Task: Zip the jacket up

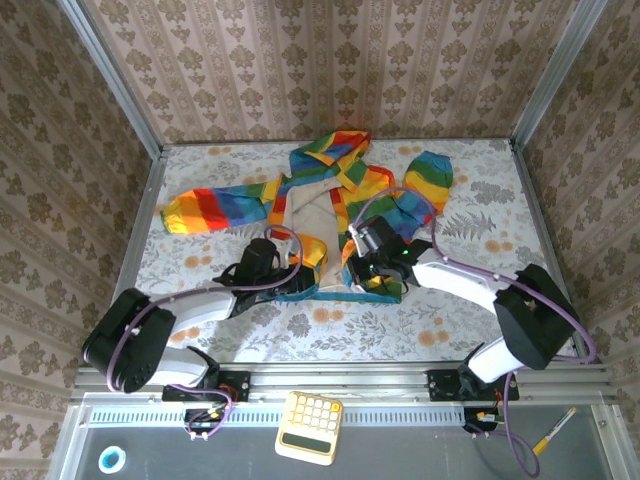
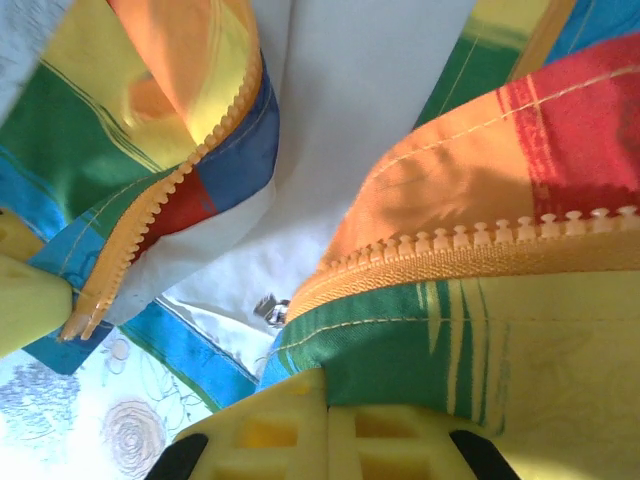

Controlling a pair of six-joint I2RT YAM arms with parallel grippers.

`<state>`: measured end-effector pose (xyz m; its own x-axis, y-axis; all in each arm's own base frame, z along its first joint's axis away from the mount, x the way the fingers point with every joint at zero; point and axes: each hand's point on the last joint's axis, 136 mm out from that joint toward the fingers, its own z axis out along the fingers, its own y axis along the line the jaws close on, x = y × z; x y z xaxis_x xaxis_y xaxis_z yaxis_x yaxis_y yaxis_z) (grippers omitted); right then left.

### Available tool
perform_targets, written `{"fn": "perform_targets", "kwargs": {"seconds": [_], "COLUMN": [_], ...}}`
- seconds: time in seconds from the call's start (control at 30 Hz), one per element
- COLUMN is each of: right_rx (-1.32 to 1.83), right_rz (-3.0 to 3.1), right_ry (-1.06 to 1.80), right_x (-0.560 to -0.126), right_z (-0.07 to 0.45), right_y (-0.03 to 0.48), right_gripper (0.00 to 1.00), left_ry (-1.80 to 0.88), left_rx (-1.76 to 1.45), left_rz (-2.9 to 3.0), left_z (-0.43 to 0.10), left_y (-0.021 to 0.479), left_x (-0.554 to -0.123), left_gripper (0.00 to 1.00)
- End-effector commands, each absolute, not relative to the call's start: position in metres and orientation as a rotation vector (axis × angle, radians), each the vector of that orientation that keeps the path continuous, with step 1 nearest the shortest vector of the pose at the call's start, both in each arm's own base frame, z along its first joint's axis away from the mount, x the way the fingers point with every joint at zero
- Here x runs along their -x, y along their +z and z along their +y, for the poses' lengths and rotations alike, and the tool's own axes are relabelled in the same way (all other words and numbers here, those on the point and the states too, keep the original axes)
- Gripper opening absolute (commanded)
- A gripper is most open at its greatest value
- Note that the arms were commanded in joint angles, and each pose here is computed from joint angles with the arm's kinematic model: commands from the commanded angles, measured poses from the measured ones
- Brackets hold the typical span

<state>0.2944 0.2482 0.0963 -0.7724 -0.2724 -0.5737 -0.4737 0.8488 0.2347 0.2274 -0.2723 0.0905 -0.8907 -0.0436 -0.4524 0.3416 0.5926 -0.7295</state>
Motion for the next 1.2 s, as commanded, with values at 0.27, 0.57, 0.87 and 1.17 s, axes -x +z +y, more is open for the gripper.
{"fn": "perform_targets", "kwargs": {"seconds": [0.27,0.57,0.87,1.17], "right_rx": [0.885,0.797,0.54,0.472], "right_rz": [2.402,2.486,2.565,2.546], "right_ry": [0.788,0.836,0.673,0.509], "right_x": [-0.266,-0.273,-0.283,-0.295], "right_z": [0.271,0.279,0.277,0.284], "right_y": [0.104,0.08,0.057,0.045], "right_gripper": [0.0,0.09,0.52,0.22], "left_ry": [-1.16,-1.183,-1.155,-1.204], "left_rx": [-0.383,-0.412,-0.344,-0.278], "left_rz": [2.257,2.327,2.375,2.379], "left_z": [-0.269,-0.3,-0.297,-0.284], "left_y": [0.122,0.088,0.062,0.063], "left_x": [-0.232,-0.224,-0.226,-0.228], "left_gripper": [0.0,0.0,0.0,0.0]}}
